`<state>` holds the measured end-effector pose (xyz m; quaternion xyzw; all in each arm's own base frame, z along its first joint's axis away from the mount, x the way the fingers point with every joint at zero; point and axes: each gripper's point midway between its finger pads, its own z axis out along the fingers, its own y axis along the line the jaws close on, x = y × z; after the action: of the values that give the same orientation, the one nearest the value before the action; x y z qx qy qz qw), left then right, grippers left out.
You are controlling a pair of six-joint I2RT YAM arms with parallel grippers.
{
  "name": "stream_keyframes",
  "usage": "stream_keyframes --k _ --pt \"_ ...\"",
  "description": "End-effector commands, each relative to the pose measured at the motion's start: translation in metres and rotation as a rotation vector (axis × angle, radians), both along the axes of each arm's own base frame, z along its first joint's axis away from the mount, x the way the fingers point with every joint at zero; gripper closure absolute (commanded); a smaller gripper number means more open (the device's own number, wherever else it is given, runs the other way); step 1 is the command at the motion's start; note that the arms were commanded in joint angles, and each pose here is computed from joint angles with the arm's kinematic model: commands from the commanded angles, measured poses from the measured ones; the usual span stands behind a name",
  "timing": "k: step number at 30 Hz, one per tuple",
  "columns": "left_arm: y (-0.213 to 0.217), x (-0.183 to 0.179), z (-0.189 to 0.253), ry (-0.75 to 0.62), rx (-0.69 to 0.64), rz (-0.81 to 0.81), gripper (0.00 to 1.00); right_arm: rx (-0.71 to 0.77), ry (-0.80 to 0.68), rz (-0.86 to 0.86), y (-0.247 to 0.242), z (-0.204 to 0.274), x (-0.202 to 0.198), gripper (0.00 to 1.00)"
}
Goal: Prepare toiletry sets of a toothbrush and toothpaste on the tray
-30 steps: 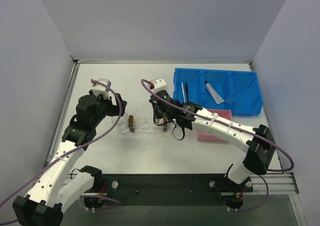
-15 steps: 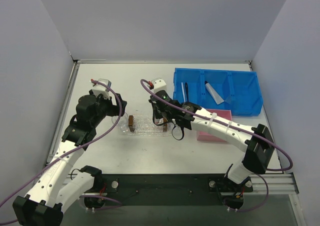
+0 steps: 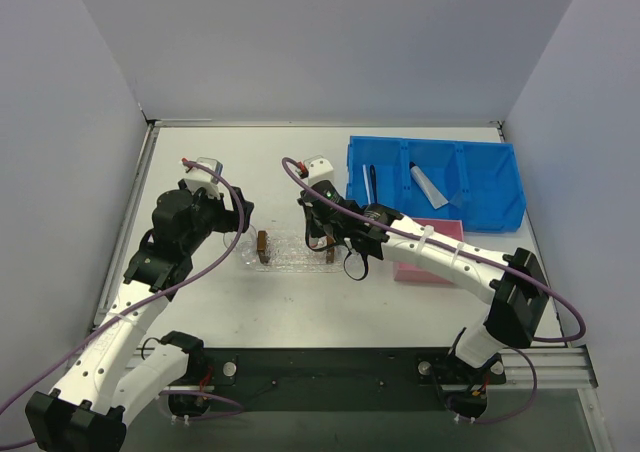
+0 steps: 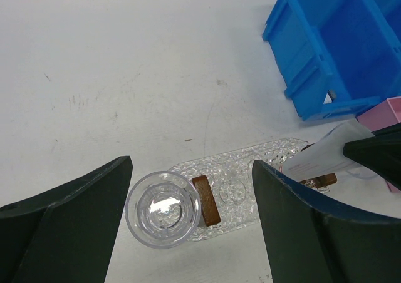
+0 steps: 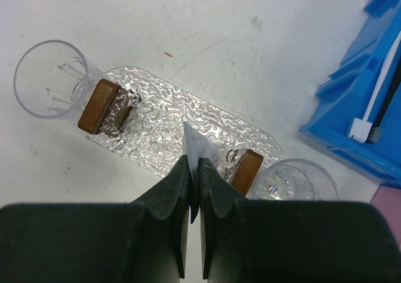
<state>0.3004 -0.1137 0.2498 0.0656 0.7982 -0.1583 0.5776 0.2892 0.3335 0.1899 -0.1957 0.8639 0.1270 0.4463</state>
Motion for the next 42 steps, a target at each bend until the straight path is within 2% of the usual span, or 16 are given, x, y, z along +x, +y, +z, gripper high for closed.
stream_keyframes --k 1,42 --pt "-0.001 0.002 0.019 -0.049 -0.009 0.0 0.12 0.03 -0.032 -0.029 -0.001 0.012 0.002 1.0" --pt "-0.002 0.004 0.015 -0.036 -0.009 -0.003 0.12 0.004 -0.023 -0.049 -0.002 -0.005 0.0 1.0"
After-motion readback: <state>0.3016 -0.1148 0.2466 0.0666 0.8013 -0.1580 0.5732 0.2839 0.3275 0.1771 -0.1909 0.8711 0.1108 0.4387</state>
